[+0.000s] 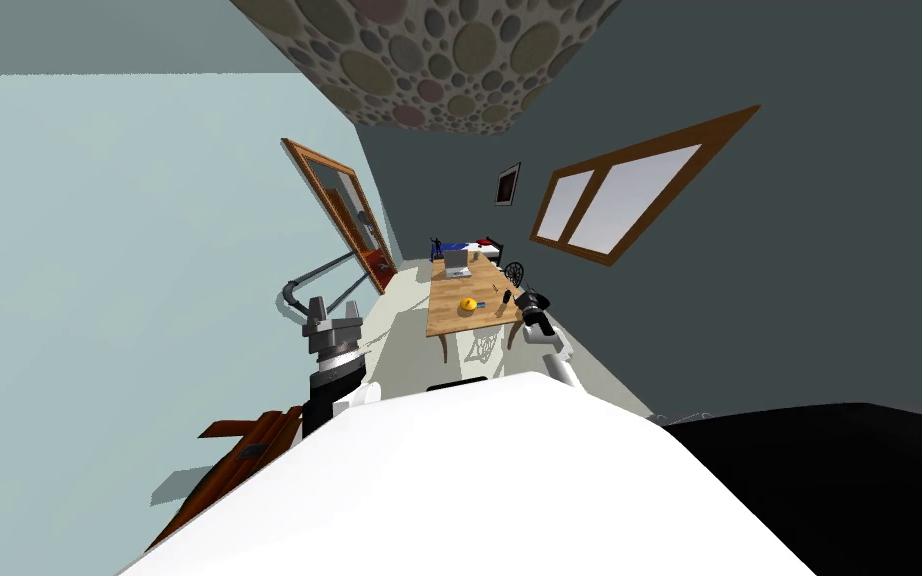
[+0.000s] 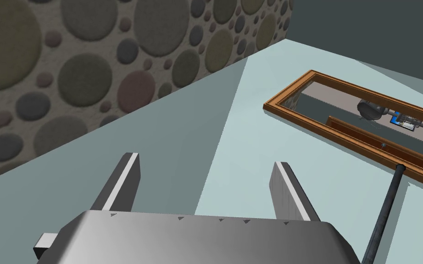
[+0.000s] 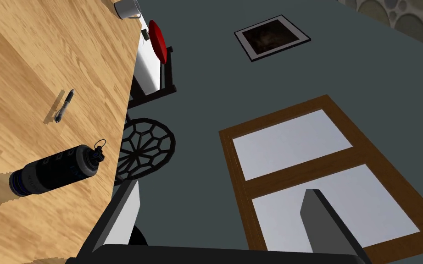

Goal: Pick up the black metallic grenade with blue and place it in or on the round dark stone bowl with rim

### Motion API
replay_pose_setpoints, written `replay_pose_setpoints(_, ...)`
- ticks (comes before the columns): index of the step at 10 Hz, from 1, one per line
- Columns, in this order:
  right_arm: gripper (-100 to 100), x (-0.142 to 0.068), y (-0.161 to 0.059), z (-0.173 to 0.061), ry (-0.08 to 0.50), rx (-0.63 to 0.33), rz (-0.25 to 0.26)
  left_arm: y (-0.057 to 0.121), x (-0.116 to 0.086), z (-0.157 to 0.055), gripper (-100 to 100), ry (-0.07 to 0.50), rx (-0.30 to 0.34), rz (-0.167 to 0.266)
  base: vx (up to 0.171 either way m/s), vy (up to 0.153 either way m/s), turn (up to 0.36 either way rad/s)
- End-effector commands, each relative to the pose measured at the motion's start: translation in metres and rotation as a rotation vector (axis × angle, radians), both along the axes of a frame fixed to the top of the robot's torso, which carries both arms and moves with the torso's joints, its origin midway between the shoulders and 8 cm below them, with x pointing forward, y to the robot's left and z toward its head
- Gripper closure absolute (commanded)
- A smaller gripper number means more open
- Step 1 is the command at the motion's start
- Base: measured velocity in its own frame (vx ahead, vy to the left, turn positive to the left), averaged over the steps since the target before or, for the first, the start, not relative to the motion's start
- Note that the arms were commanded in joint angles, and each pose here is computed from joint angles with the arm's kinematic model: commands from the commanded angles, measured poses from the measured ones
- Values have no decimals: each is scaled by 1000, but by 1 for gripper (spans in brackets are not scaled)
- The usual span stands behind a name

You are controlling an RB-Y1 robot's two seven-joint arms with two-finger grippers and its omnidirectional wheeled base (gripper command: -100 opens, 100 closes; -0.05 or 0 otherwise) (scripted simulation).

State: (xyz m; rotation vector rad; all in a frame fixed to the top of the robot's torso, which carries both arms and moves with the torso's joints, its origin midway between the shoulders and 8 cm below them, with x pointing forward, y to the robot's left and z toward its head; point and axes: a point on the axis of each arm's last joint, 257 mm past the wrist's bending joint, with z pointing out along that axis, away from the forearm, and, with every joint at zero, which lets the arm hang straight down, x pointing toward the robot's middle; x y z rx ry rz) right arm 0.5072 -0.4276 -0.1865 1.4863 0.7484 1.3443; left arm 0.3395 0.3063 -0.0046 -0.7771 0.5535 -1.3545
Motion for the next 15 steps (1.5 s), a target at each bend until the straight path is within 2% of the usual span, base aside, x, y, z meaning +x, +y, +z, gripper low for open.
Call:
replay_pose_setpoints(1,-100,11,-16,-8,27,63,-28,0,0,0,0,0,0,0,-18,80,-47)
replay_pose_setpoints(2,-100,9,-19,-19,45,84,-33,0,0,0,0,0,0,0,-13,67,-26)
replay_pose_setpoints(3,-100,18,-32,-20,59,133,-58,0,0,0,0,0,0,0,-15,68,-46)
replay_pose_setpoints(4,-100,16,-34,-34,81,154,-66,0,0,0,0,0,0,0,-9,57,-25)
replay_pose_setpoints(5,-100,24,-47,-34,92,204,-92,0,0,0,0,0,0,0,-15,59,-40)
replay_pose_setpoints(6,-100,21,-49,-48,114,227,-101,0,0,0,0,0,0,0,-11,57,-16)
replay_pose_setpoints(7,-100,21,-49,-48,114,227,-101,0,0,0,0,0,0,0,-7,29,1)
replay_pose_setpoints(10,-100,31,-75,-66,153,366,-168,0,0,0,0,0,0,0,-5,43,-25)
replay_pose_setpoints(11,-100,29,-76,-76,173,383,-177,0,0,0,0,0,0,0,-1,42,-8)
replay_pose_setpoints(14,-100,35,-95,-94,207,532,-248,0,0,0,0,0,0,0,8,29,-13)
replay_pose_setpoints(15,-100,33,-96,-103,223,550,-257,0,0,0,0,0,0,0,13,14,-3)
